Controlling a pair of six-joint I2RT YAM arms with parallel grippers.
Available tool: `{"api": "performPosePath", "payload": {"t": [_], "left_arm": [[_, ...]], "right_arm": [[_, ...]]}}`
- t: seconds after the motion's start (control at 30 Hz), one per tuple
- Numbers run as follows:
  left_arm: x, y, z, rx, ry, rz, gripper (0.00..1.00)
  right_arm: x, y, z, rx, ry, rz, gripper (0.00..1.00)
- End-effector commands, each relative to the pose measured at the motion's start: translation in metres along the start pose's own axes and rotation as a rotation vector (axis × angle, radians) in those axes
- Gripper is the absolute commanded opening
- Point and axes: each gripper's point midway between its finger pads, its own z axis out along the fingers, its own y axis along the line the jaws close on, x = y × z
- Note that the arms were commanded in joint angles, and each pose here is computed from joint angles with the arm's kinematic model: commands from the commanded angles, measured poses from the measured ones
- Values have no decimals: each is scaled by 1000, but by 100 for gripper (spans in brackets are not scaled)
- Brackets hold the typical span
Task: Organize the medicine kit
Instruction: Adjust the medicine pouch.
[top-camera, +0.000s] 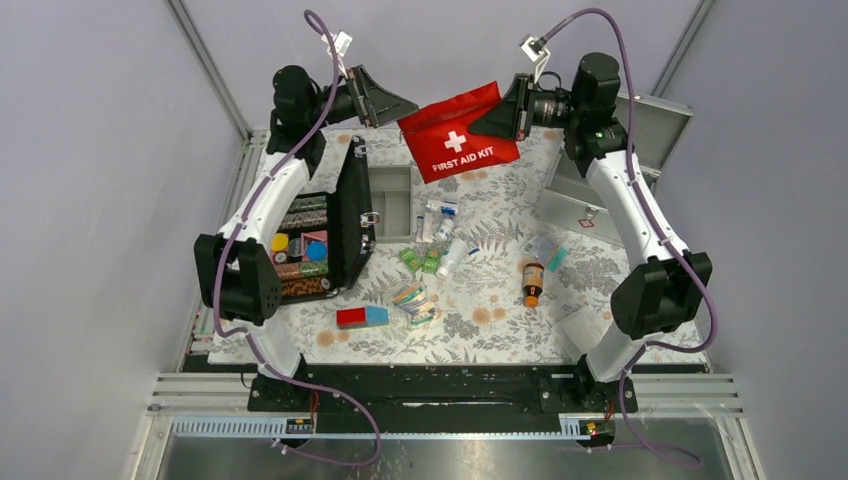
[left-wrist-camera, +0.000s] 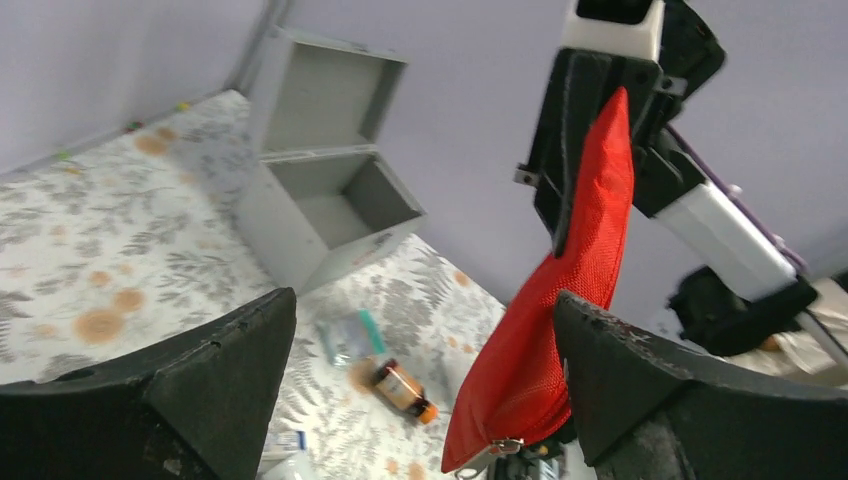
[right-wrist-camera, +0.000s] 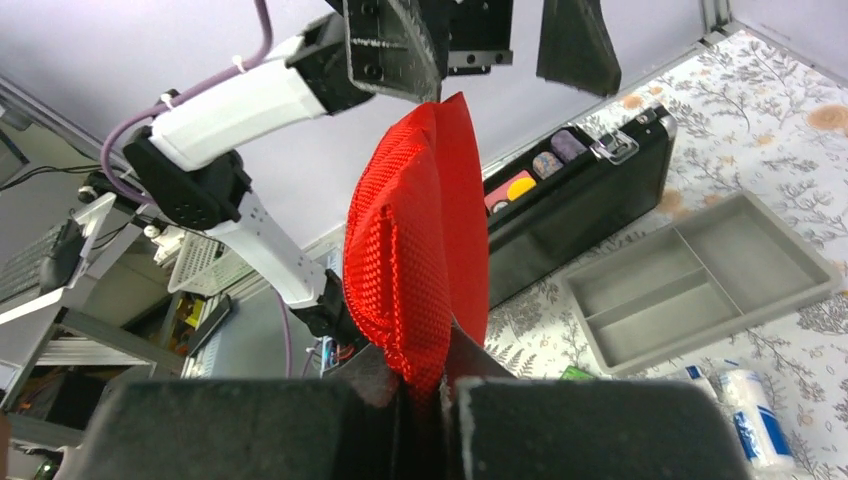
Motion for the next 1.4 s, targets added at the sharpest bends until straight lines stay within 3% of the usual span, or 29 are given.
{"api": "performPosePath", "payload": {"t": [0.0,0.27,0.67,0.87,0.97,1.1,1.27,1.3,1.37], "left_arm": [[1,-38,-3,164,26,-37,99],[12,-19,-3,174,50,-119,99],[7,-31,-1,225,79,-112,99],[14,-24,25,235,81,-77,99],[16,-23,39,251,82,-61,94],[20,-40,49,308,89,-7,78],[23,-43,50,325,94,13,48],[23,-44,50,328,94,18,40],[24,-44,49,327,90,25,12]], "right_arm": [[-33,52,-8,-97,-25,-101,0],[-53,31,-11,-27,-74,-118,0],[-65,7,-18,48,-116,-95,0],[-73,0,-17,56,-127,-73,0],[-73,-1,-17,61,-127,-65,0],[-69,-2,-17,67,-123,-58,0],[-61,-8,-18,81,-120,-46,0],[-59,-10,-18,84,-118,-42,0],[-55,-14,-18,92,-116,-32,0]]}}
